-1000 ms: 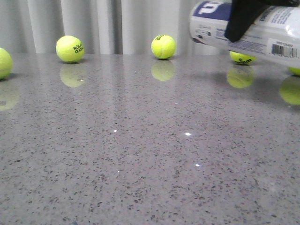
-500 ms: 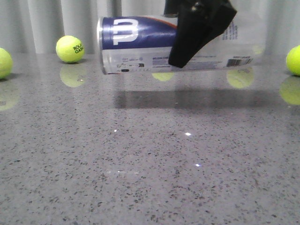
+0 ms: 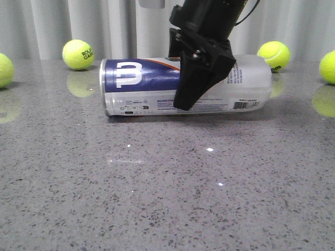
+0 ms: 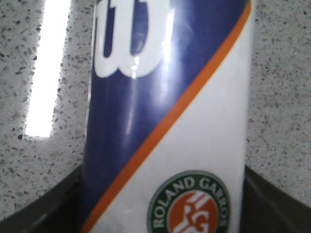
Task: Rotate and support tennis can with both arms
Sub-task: 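Carry the can toward the left arm and lower it onto the table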
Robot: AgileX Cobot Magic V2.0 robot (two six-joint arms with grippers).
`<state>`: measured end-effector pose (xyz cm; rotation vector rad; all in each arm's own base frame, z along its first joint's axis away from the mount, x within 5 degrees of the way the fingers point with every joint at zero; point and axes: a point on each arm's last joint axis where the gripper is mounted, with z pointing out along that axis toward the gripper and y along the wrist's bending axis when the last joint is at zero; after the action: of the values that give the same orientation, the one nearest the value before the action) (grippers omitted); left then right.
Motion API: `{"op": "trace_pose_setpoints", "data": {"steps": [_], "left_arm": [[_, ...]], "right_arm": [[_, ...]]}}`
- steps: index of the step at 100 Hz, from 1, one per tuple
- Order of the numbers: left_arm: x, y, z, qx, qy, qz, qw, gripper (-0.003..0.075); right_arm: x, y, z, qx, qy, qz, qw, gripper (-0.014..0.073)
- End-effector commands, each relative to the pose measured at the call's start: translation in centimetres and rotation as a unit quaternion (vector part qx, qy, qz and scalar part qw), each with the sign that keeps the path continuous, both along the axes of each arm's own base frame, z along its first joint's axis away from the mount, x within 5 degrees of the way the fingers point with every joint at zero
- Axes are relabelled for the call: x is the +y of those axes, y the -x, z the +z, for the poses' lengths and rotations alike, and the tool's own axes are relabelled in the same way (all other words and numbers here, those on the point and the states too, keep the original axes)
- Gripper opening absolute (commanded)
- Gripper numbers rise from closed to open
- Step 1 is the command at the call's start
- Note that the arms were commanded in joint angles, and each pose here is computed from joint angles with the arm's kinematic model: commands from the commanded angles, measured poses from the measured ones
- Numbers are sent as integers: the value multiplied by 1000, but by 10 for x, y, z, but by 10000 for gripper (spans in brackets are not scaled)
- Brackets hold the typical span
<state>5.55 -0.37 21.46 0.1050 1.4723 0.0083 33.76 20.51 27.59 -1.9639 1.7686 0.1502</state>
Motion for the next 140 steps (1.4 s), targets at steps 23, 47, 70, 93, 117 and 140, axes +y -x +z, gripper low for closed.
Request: {"op": "trace_pose_setpoints", "data": {"steps": [23, 47, 70, 93, 117, 140], "left_arm": [[0, 2, -6, -38, 11, -2, 999, -21], [0, 2, -6, -38, 11, -2, 999, -21], [0, 2, -6, -38, 11, -2, 999, -21], [0, 2, -6, -38, 11, -2, 999, -21], [0, 2, -6, -38, 11, -2, 999, -21], [0, 2, -6, -38, 11, -2, 999, -21]], "right_arm": [[0, 2, 28, -41, -34, -3, 999, 587], [0, 2, 28, -35, -38, -14, 999, 655], [0, 2, 29, -36, -38, -14, 999, 655], [-1, 4, 33, -40, -41, -14, 998, 655], [-1, 4, 34, -40, -41, -14, 998, 655], [-3, 8, 41, -48, -45, -14, 998, 655]]}}
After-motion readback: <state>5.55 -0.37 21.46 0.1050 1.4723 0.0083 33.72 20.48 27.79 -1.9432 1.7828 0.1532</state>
